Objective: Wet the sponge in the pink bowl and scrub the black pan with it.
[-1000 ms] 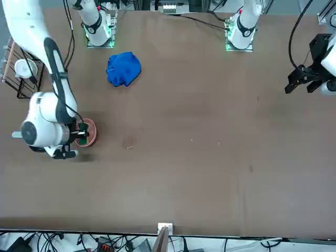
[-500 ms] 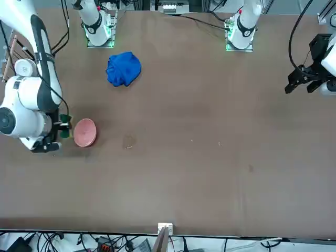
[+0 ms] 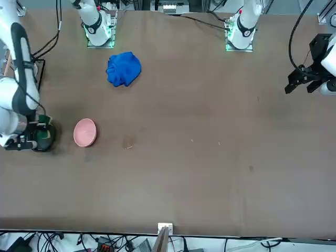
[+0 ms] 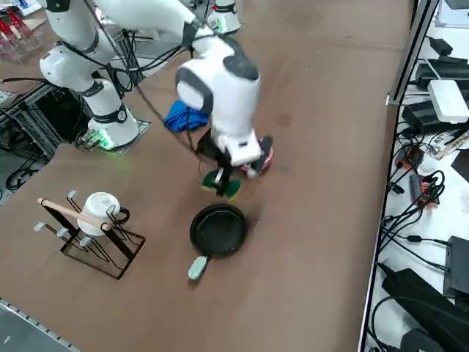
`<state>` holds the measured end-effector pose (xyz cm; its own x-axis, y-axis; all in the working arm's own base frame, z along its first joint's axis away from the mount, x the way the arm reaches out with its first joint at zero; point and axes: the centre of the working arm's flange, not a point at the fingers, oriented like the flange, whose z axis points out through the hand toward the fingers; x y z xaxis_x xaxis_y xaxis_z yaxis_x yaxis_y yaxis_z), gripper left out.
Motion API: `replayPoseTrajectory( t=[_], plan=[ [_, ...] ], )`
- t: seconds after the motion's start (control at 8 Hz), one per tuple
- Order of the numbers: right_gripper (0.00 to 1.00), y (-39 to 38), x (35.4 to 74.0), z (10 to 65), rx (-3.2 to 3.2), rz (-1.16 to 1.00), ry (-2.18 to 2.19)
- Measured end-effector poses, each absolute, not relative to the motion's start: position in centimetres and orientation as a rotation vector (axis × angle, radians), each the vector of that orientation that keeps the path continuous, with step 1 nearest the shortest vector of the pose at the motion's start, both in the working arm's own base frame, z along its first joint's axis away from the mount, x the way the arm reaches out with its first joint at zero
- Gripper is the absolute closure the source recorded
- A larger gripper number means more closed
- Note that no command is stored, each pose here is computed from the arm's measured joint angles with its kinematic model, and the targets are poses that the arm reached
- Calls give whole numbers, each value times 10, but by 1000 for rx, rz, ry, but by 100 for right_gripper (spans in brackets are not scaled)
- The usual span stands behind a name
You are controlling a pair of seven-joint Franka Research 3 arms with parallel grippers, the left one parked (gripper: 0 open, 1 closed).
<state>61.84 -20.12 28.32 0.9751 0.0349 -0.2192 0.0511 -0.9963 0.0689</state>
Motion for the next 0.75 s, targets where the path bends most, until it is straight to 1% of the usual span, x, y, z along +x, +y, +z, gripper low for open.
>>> replayPoseTrajectory(
  t=[0.38,0.75],
  plan=[
    [81,-252,624,245,3073,-355,47],
    [81,-273,618,208,3089,-394,15]
  ],
)
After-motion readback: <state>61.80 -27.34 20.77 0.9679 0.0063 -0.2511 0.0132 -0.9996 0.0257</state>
